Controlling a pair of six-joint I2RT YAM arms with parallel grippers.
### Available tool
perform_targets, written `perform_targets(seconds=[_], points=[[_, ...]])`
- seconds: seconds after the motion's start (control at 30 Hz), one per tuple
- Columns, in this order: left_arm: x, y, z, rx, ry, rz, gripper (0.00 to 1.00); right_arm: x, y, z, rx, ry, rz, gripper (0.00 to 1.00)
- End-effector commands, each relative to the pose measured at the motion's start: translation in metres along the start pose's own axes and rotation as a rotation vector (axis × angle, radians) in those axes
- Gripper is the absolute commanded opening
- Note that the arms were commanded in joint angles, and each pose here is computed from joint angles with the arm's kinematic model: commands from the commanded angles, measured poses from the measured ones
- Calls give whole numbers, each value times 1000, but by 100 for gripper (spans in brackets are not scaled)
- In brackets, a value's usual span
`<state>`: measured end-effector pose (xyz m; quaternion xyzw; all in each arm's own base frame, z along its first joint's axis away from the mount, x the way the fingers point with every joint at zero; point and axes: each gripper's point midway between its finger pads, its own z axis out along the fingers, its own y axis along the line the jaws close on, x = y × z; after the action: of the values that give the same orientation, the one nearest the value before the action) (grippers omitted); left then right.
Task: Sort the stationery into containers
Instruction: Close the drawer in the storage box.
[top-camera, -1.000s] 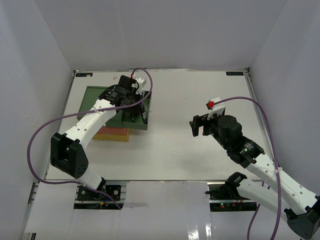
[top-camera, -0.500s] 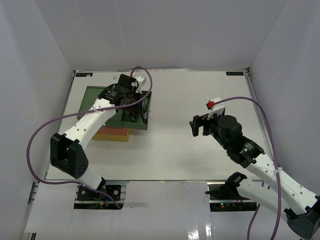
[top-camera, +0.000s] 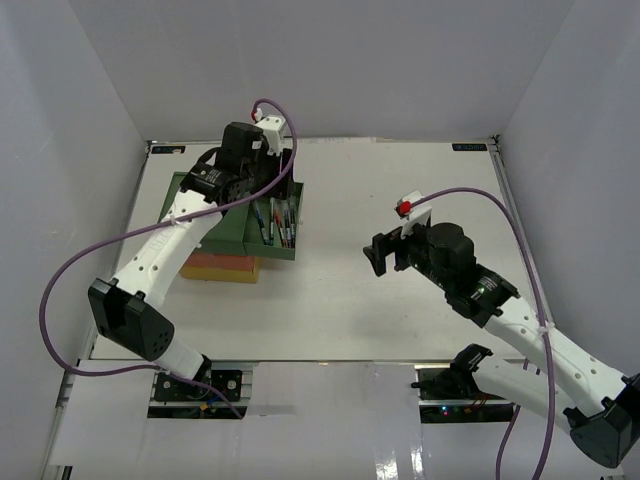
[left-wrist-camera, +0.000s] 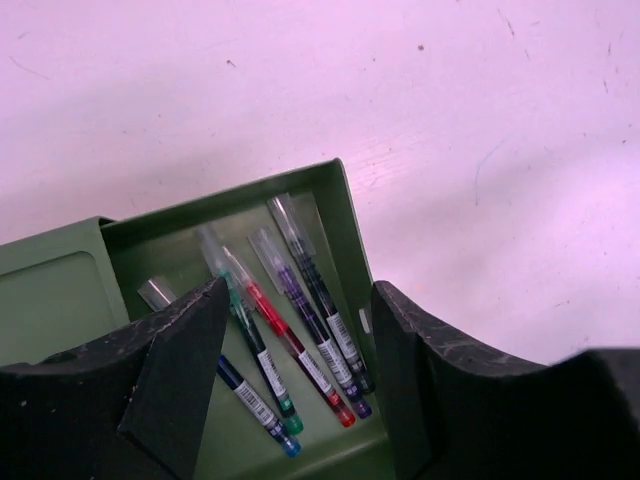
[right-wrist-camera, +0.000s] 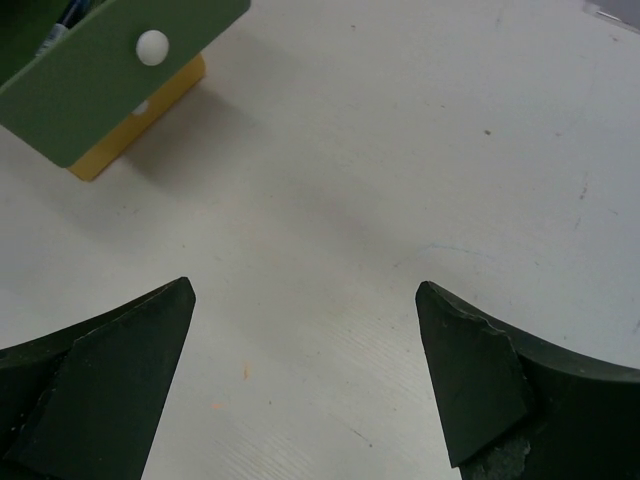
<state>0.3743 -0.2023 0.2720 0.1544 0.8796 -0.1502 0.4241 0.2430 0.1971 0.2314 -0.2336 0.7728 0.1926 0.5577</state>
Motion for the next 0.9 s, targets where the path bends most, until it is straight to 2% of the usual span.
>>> perform_targets(seconds=[0.0, 0.13, 0.27, 0.3, 0.5, 0.63, 0.87], points=[[-38, 6, -24, -40, -141, -16, 70, -51, 25, 5, -140, -137, -57, 98], [-52, 27, -35, -121, -219, -48, 81, -53, 46, 28, -266, -147, -172, 96], [-55, 61, -45, -230, -294, -108, 97, -50, 68, 53, -397, -145, -257, 91], [-59, 67, -48, -245, -329, -124, 98, -40, 72, 65, -428, -108, -268, 90], [-46, 117, -68, -339, -425, -232, 98, -43, 100, 97, -607, -100, -340, 90], [-25, 147, -74, -410, -435, -282, 98, -41, 107, 118, -650, -97, -354, 91], [5, 163, -72, -458, -425, -304, 98, -40, 121, 142, -738, -69, -336, 94]])
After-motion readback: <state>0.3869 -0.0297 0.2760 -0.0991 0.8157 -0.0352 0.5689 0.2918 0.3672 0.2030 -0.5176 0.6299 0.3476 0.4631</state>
